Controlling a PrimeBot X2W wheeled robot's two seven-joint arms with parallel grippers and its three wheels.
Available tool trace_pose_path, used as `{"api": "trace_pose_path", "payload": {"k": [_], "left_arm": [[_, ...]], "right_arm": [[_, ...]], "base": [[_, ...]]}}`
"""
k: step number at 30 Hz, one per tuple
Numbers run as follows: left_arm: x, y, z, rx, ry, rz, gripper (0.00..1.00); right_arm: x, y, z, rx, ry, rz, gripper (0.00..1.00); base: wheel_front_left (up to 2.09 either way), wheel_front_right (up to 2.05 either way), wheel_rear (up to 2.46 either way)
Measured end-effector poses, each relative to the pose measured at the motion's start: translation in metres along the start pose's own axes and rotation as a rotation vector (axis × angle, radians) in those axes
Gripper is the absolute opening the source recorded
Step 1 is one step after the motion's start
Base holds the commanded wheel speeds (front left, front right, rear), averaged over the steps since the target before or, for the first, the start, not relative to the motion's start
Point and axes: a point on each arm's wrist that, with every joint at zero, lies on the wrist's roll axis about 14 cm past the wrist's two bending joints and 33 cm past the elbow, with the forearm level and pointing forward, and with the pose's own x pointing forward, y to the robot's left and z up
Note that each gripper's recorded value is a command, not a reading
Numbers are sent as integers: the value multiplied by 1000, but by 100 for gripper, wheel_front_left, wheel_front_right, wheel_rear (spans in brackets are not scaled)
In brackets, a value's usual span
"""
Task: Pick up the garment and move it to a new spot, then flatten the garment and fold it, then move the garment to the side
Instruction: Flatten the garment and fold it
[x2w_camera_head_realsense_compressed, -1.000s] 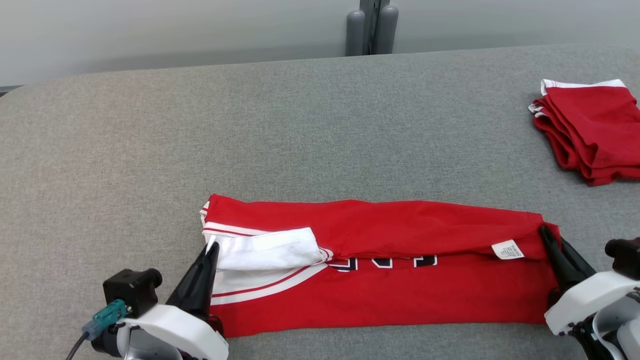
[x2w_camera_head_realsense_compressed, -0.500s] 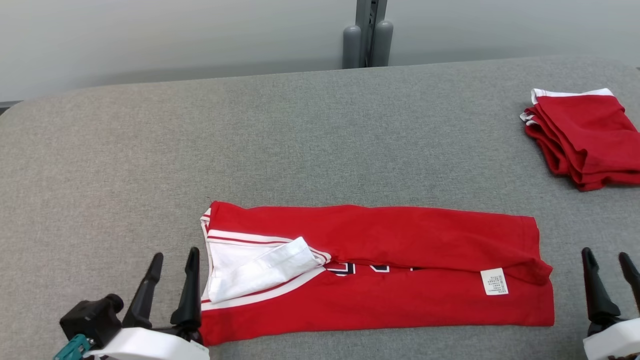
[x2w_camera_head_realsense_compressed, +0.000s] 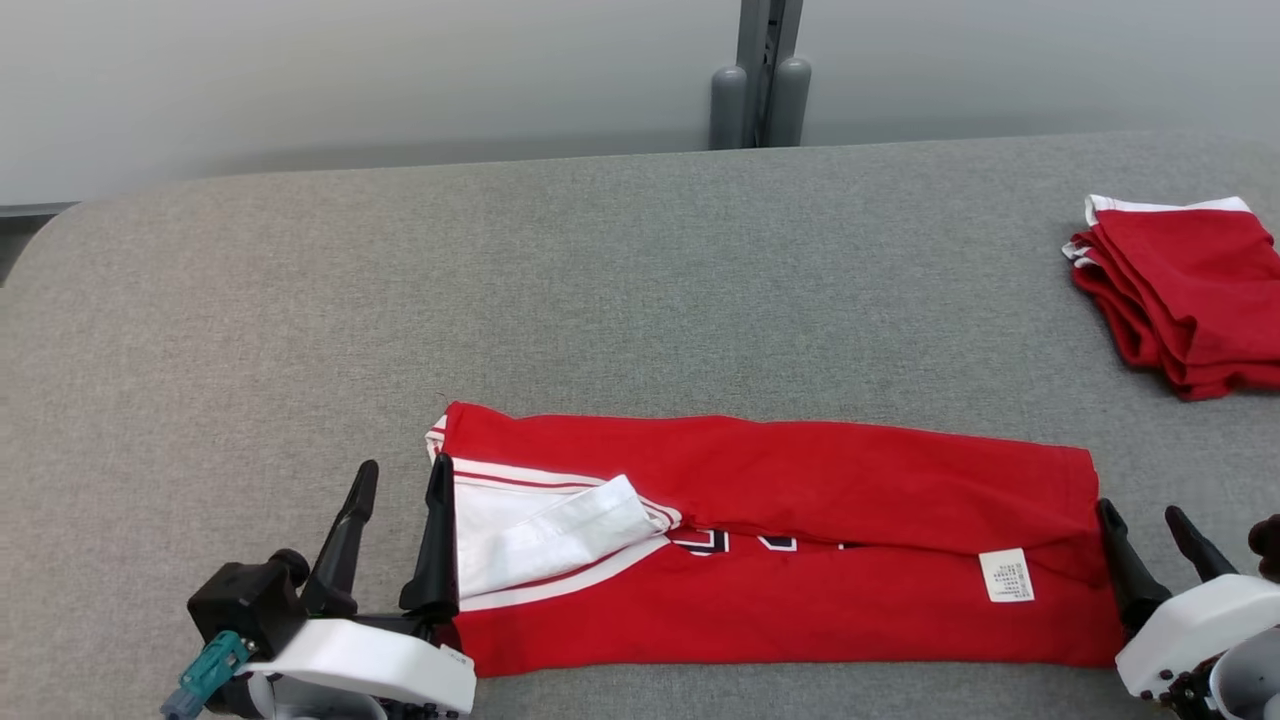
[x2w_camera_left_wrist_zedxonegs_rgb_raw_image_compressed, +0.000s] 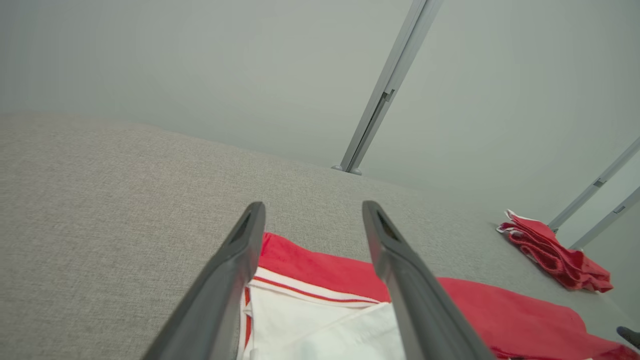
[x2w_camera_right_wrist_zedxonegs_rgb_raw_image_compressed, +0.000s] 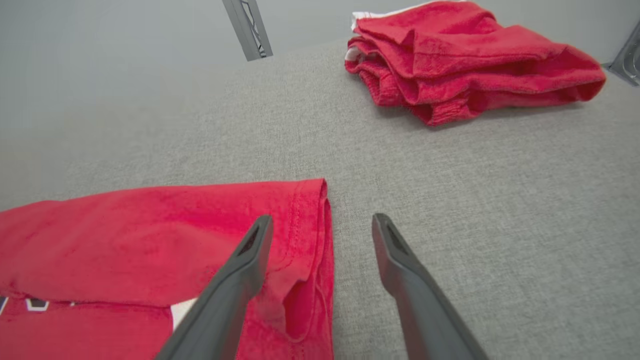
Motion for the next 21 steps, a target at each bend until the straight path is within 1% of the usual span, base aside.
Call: {"api": "trace_pose_path", "payload": {"k": [2,3,10,17,18,19,20,21], "left_arm": [[1,1,0,6,-5,6,100],[1,5,0,10,-9,18,100],[-1,20,-1,17,-12,61,100],[0,22,-1,25,-16,66,100],[0,22,-1,23,-16,64,100],[0,21,-2,21,-15,63,100],[0,21,-2,21,-14,62,100],[0,21,-2,22,-14,60,100]], "right_arm": [[4,-1,-10,-10,45,-3,100],[7,-1,-21,-24,91,-3,100],[10,10,-57,-12,206,17,100],[15,14,-67,-14,250,21,100],[15,16,-68,-15,254,26,59],[16,17,-68,-16,256,28,45],[17,19,-67,-17,256,32,35],[18,21,-67,-18,256,36,35]], "base": [[0,0,0],[0,0,0],[0,0,0],[0,0,0],[0,0,0],[0,0,0],[0,0,0],[0,0,0]]}}
